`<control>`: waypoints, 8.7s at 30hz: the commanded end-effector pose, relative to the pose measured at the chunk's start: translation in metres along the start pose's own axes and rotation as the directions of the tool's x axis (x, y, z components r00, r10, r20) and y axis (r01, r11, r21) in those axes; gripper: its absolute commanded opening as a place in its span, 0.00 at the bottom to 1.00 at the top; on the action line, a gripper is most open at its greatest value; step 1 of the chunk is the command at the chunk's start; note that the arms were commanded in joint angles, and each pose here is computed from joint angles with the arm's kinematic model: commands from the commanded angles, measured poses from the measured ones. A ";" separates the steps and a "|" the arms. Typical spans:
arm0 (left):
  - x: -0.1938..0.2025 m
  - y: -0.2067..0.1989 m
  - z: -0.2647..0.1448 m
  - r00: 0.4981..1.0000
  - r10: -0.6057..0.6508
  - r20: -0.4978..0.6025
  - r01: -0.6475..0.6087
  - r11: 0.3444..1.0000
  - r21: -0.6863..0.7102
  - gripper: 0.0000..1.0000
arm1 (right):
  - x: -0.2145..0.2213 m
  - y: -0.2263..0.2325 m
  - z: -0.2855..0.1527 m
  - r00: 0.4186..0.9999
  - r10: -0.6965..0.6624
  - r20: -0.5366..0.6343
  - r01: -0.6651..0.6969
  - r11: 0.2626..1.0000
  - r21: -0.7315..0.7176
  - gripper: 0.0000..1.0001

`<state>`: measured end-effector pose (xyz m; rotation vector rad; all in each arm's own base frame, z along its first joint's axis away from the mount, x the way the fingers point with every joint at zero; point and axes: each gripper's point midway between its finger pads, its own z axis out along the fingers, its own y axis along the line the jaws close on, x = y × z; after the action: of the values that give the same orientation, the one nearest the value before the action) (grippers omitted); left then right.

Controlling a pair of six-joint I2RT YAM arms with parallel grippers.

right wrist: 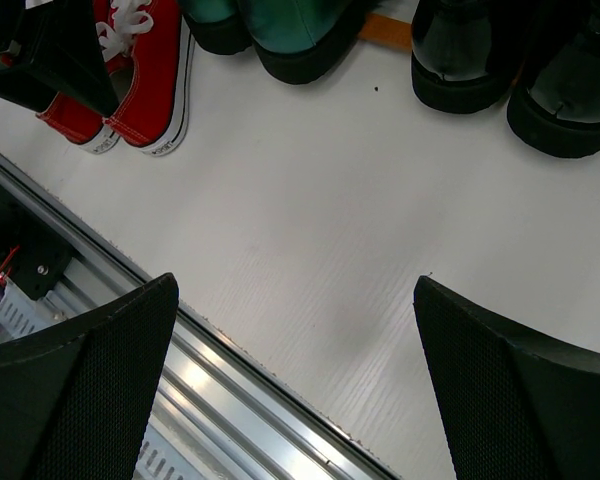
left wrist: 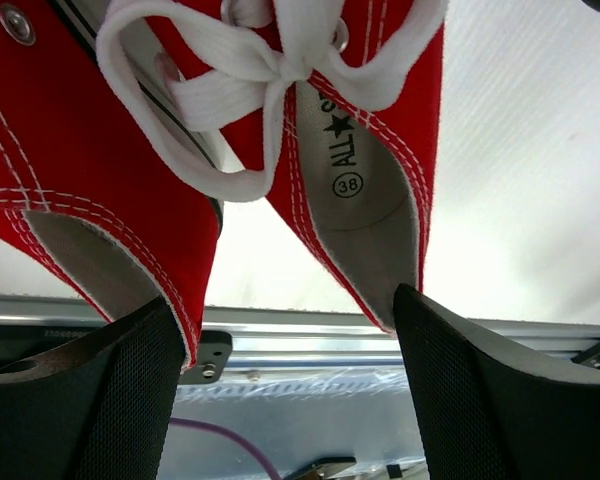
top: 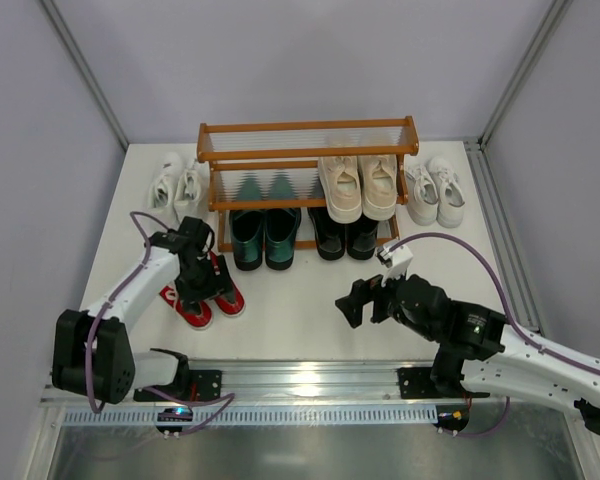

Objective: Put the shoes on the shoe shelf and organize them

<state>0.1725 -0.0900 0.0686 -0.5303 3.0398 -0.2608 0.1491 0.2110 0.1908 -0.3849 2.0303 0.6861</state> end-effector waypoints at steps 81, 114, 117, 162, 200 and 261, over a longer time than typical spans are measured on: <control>-0.038 0.013 0.011 0.941 -0.152 0.302 0.172 0.984 -0.044 0.00 | 0.001 -0.008 -0.001 1.000 0.008 0.029 -0.009 1.000 0.030 1.00; -0.030 -0.060 -0.189 0.727 0.103 0.678 -0.365 0.895 0.256 0.00 | -0.007 -0.004 0.006 1.000 0.005 0.007 -0.005 0.998 0.062 1.00; -0.031 -0.076 -0.205 0.673 0.165 0.721 -0.456 0.860 0.228 0.00 | -0.011 -0.003 0.007 1.000 0.003 0.008 -0.004 0.998 0.068 1.00; -0.161 -0.199 -0.231 0.273 0.288 0.918 -0.575 0.814 -0.084 0.00 | -0.026 -0.023 -0.010 1.000 -0.003 0.009 0.001 0.981 0.195 1.00; -0.260 -0.219 -0.219 0.198 0.201 0.959 -0.497 0.864 -0.079 0.00 | -0.010 -0.043 -0.023 0.999 0.034 0.003 -0.034 0.968 0.249 1.00; -0.010 -0.118 -0.224 0.512 0.068 0.856 -0.659 0.670 0.341 1.00 | -0.046 0.025 -0.036 0.982 0.075 -0.176 -0.135 0.924 -0.358 1.00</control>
<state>0.2112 -0.1587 0.3165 0.0810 1.8688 -0.7531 0.1580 0.1901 0.2557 -0.4031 2.0796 0.8259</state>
